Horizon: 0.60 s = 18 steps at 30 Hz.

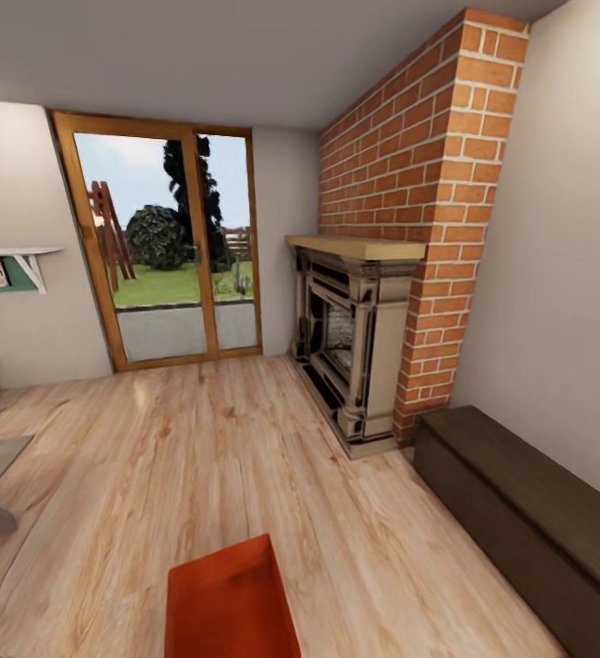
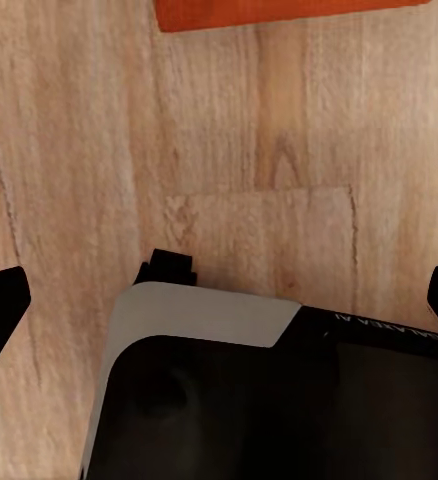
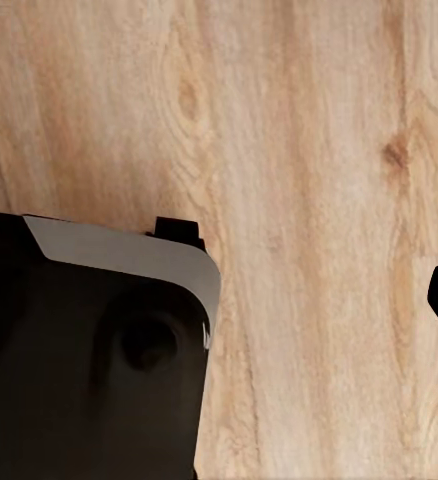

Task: Move the two storage containers from the living room to the garage. In the garage, place one container on the floor and stack the other container on top of it (either order is fine).

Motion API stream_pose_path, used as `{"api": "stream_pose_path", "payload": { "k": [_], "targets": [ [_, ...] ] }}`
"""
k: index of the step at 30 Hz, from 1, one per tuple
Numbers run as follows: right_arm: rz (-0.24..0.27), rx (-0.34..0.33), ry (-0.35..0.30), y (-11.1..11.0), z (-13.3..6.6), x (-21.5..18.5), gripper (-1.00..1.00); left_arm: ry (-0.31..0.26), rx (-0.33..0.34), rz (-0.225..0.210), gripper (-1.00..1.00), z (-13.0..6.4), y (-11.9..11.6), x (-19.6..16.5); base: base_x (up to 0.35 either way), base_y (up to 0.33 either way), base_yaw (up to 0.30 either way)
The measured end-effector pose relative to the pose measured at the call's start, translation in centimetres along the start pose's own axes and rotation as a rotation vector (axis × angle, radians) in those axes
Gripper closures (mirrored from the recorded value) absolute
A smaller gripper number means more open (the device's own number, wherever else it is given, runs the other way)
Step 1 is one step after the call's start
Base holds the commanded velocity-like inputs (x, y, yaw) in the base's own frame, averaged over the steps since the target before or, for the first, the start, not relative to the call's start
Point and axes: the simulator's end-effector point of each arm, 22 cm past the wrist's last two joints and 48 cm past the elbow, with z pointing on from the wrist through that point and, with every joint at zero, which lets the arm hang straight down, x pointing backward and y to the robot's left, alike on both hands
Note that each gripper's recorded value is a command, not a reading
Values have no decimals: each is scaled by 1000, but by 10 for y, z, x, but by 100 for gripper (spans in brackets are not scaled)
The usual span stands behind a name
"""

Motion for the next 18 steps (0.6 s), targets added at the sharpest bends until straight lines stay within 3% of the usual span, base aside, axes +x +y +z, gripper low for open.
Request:
{"api": "stream_pose_path", "payload": {
  "k": [10,13,18],
  "targets": [
    [0,0,0,0,0,0,-100,0,0,0,-100,0,0,0,278,0,267],
    [0,0,0,0,0,0,-100,1,0,0,-100,0,0,0,66,0,241],
    [0,0,0,0,0,0,-100,1,0,0,-100,0,0,0,8,0,45]
  ]
}}
